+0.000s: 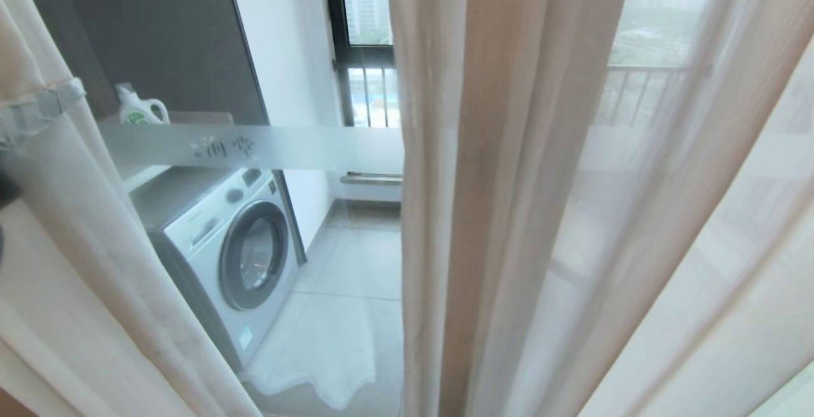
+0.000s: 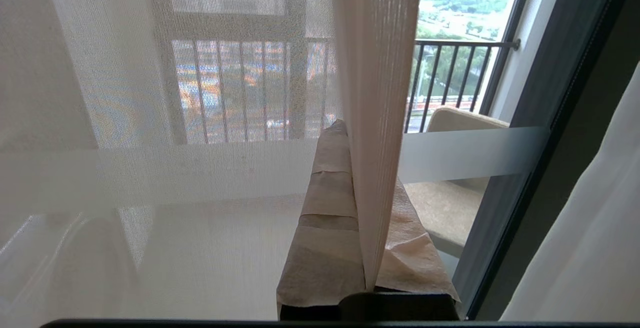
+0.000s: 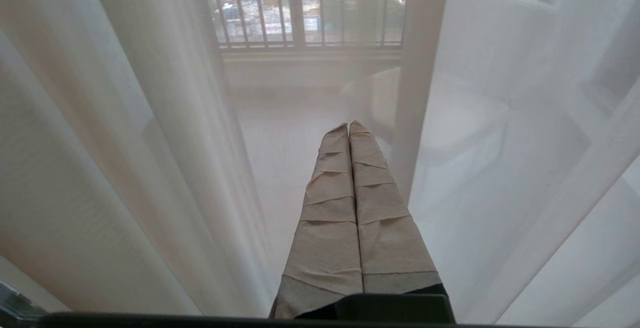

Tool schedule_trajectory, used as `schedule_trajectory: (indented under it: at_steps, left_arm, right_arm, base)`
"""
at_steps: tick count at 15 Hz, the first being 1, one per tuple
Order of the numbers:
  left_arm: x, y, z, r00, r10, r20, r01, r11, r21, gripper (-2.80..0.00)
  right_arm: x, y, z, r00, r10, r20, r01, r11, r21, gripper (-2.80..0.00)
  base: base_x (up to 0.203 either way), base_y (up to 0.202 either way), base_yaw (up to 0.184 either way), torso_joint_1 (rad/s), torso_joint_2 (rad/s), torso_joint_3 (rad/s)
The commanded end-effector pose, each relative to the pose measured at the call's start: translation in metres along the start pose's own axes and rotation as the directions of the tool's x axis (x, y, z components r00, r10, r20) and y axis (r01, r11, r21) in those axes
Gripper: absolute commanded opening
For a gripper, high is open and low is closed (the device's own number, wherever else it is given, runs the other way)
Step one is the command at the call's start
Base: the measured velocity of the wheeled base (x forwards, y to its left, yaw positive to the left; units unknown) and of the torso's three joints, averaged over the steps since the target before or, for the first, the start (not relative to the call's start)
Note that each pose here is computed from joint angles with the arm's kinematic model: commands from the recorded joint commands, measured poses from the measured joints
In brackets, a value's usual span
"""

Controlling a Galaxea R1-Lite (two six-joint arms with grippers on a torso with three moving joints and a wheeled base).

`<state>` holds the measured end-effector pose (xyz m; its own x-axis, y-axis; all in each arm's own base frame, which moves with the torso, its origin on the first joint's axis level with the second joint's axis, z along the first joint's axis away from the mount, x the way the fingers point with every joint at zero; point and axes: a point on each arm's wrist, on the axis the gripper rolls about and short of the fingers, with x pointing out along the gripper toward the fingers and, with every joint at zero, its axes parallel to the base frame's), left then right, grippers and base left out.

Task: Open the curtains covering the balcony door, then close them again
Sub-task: Close the inner curtains on both sides

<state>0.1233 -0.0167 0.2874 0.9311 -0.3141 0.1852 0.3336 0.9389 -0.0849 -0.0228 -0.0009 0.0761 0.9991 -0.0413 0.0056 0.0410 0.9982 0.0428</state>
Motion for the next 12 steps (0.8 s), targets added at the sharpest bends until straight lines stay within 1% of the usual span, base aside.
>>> schedule_trajectory:
  at_steps: [1,7,8,12]
  left_arm:
    - [0.0008,0.0003,-0.0004,1.000,0.001,-0.001,-0.001,1.000,-0.002,-2.80]
    - [0.0023,0.0011,-0.0031,1.000,0.002,-0.012,-0.002,1.000,-0.006,-2.80]
    - [0.0035,0.0015,-0.0035,1.000,0.001,-0.015,-0.001,1.000,-0.008,-2.80]
    - [0.0094,0.0030,-0.0047,1.000,0.001,-0.027,-0.001,1.000,-0.010,-2.80]
  right_arm:
    - [0.0000,0.0000,0.0001,1.000,0.000,0.001,0.000,1.000,0.000,-2.80]
    - [0.0000,0.0000,0.0001,1.000,0.000,0.000,0.000,1.000,0.000,-2.80]
    - [0.0000,0.0000,0.0001,1.000,0.000,0.001,0.000,1.000,0.000,-2.80]
    - [0.0000,0.0000,0.0001,1.000,0.000,0.000,0.000,1.000,0.000,-2.80]
  base:
    - [0.000,-0.189,0.000,0.006,0.00,0.007]
    - [0.000,-0.182,0.002,0.000,0.00,0.002]
    - [0.000,-0.091,0.000,0.005,0.00,0.005]
    - [0.000,0.000,0.000,0.000,0.00,0.000]
